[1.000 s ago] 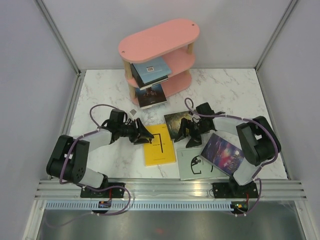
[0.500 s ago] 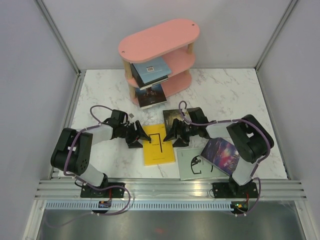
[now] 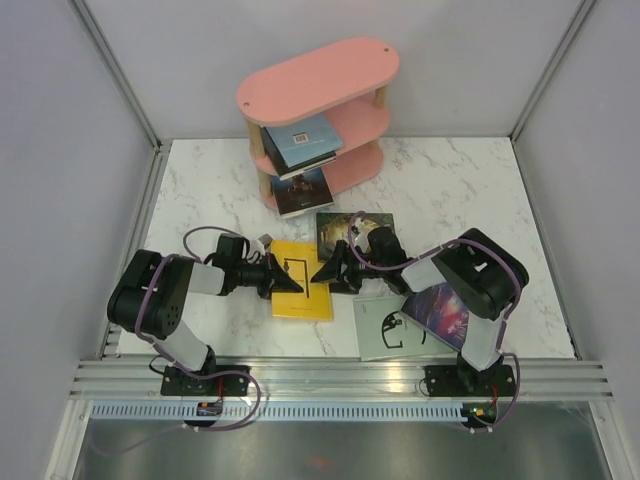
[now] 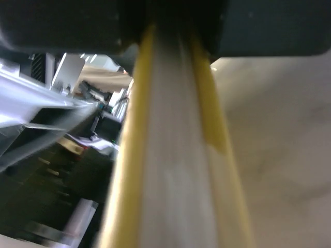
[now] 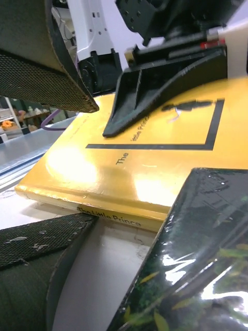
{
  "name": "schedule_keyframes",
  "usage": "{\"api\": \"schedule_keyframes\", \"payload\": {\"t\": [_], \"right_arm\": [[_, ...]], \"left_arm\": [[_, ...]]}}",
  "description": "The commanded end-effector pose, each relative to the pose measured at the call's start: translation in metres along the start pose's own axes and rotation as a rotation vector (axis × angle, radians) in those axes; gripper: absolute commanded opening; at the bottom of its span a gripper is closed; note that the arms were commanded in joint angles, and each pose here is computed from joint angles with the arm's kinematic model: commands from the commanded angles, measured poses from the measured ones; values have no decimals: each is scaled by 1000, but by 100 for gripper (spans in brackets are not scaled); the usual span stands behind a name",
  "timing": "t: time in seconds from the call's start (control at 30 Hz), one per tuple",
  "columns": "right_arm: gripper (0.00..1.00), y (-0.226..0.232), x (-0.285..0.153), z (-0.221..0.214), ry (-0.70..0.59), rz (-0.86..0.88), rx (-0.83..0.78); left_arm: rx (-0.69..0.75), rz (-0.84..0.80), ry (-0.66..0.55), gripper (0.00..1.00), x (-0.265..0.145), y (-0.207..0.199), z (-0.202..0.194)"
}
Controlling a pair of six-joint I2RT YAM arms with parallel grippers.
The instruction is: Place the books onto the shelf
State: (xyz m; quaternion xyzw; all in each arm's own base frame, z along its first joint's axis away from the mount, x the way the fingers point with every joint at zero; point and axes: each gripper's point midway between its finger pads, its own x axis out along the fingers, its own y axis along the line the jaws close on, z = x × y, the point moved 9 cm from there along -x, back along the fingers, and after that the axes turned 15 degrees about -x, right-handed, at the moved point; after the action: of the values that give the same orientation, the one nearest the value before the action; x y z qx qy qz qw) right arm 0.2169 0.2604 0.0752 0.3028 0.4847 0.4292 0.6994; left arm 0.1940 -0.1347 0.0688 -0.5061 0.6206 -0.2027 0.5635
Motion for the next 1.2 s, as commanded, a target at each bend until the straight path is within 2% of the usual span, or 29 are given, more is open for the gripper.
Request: {"api": "schedule_keyframes", "payload": {"t": [0.0,0.13,0.27,0.43,0.63,0.73,0.93,1.17], "right_arm": [[81,-30,1,-42,98,-216,238],[81,-20,-7,-39,58,-217,228],[81,-4,-22,-32,15,-264,190],[83,29,-44,-15,-36,-298,83],[86,74,-58,15,-72,-262,-4],[87,95,-66,24,-74,-241,-1],[88,122,-87,23,-149,-162,91],[89,151,-104,29,-216,-44,120]], "left_arm": [[-112,189,-14,2,3,34,-20],[-79,176,-46,2,-7,24,-26],[-23,127,-130,2,-23,4,-33],[124,36,-234,2,-50,-48,-34],[164,-24,-299,2,-80,-91,-44],[161,-67,-361,2,-95,-109,-56],[91,-186,-394,2,-118,-135,-84],[44,-403,-456,2,-143,-162,-108]]}}
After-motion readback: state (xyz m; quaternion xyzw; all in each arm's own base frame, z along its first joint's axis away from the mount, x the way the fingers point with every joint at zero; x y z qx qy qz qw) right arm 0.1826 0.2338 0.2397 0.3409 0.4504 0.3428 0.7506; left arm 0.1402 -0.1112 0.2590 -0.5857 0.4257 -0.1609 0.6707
